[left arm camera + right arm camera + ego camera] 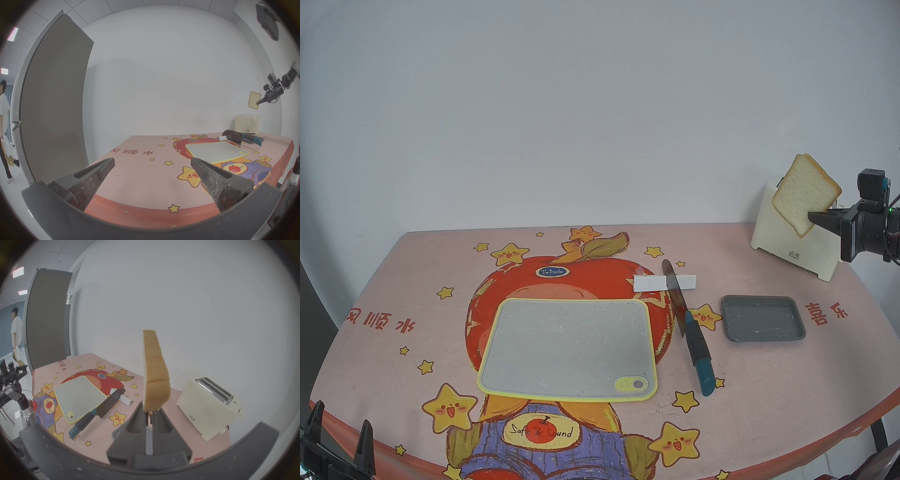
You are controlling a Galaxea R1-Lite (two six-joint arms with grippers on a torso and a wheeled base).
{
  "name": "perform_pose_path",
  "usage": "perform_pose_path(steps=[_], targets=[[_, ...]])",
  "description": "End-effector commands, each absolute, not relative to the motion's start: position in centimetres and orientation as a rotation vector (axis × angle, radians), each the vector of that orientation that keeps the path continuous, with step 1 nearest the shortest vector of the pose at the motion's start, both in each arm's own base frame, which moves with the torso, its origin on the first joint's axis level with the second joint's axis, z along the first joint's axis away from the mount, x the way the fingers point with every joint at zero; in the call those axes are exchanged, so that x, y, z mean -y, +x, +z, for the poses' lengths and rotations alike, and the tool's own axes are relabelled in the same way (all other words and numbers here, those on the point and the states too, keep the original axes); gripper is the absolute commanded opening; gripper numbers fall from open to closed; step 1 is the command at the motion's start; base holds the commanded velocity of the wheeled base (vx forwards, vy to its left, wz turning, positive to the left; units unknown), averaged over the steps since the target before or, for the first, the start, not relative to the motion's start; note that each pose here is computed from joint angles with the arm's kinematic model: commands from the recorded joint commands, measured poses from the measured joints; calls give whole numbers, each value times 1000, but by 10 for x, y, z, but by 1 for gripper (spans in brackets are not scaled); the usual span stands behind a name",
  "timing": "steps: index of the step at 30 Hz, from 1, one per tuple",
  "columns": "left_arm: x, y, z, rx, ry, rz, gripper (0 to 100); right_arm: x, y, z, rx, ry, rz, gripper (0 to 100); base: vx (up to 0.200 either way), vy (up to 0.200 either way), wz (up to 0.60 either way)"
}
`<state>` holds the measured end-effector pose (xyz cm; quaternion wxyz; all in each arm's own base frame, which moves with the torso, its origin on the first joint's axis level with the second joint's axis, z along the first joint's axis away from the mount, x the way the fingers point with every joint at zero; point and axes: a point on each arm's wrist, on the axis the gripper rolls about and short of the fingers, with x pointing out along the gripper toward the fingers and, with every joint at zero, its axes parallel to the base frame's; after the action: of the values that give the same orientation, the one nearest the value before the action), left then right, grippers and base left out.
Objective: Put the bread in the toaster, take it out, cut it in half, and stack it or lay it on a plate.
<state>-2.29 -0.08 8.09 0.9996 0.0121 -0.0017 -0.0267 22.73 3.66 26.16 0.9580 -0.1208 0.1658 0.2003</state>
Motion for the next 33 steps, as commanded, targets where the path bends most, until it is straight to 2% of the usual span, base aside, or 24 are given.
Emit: perform_pose_path(steps=[1, 5, 33], targets=[[1, -22, 76, -5, 24, -54, 100, -36, 228, 263, -332, -246, 405, 0, 0, 0, 0], [1, -22, 76, -5, 24, -54, 100, -37, 228, 264, -329, -246, 405, 0, 0, 0, 0], [1, -22, 76, -5, 24, -52, 100, -25, 237, 270, -319, -248, 347, 0, 0, -200, 0]])
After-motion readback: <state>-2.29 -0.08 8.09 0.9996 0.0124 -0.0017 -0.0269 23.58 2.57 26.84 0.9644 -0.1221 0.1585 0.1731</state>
